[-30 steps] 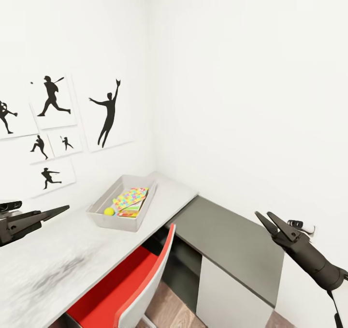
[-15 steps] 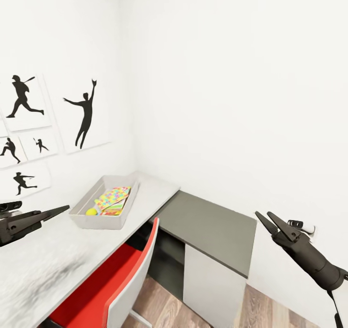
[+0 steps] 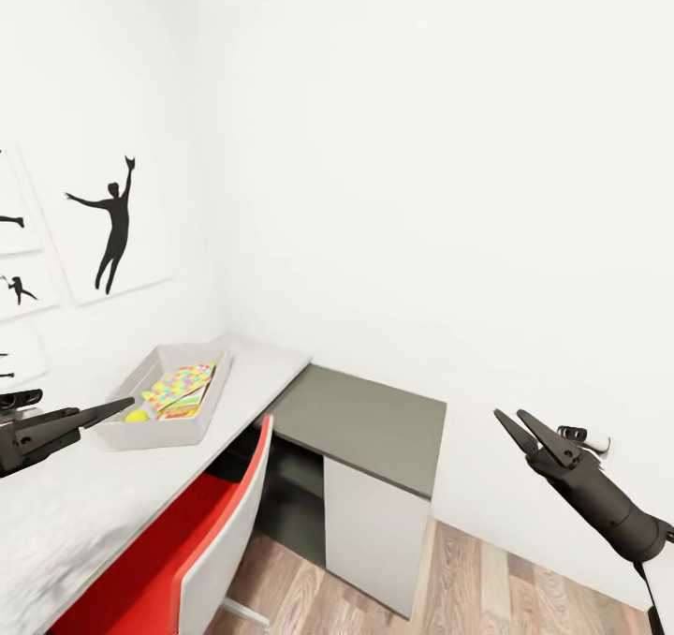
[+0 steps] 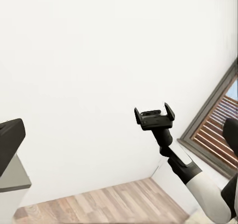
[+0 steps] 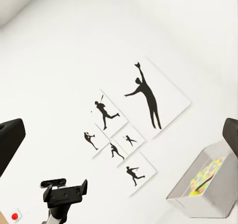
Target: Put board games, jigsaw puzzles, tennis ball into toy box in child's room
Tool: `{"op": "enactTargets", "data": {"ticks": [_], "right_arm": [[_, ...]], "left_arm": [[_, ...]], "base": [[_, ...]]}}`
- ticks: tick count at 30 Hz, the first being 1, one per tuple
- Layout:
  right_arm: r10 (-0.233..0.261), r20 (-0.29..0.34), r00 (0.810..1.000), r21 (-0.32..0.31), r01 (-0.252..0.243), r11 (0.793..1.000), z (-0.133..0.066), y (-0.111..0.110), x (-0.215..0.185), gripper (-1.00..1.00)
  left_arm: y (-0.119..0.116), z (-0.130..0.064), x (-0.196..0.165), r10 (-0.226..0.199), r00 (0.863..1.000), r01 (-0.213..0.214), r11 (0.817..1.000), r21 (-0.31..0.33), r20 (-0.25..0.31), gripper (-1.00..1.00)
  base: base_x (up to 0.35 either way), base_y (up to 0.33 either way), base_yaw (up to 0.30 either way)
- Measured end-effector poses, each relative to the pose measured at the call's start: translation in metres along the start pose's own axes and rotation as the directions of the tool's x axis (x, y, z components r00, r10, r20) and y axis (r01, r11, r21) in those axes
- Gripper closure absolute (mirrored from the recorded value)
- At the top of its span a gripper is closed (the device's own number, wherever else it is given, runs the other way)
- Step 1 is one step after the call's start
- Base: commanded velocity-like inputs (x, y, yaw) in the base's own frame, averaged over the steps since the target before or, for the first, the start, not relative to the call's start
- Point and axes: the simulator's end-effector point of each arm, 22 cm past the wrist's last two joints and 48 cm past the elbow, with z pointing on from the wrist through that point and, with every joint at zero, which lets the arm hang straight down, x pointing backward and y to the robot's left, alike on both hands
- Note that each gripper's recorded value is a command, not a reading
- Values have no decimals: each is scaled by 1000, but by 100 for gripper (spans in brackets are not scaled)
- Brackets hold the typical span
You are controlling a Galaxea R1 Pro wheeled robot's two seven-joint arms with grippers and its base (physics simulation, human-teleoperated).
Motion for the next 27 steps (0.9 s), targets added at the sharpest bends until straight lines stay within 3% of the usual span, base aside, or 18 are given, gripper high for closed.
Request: {"op": "enactTargets", "data": {"ticks": [14,27], "right_arm": [[-7,2,1000,-11,7,1000,0,6,-2,-100],[-10,6,1000,-17,10,1000,0,10,-4,-100]], "left_arm": [[-5,0,-2,17,1000,-17,1000,4,3,-100],[-11,-1,-5,30,1000,-30,1000,9,6,-100]], "base": [[-95,0,-265],[-294,0,-253]]}}
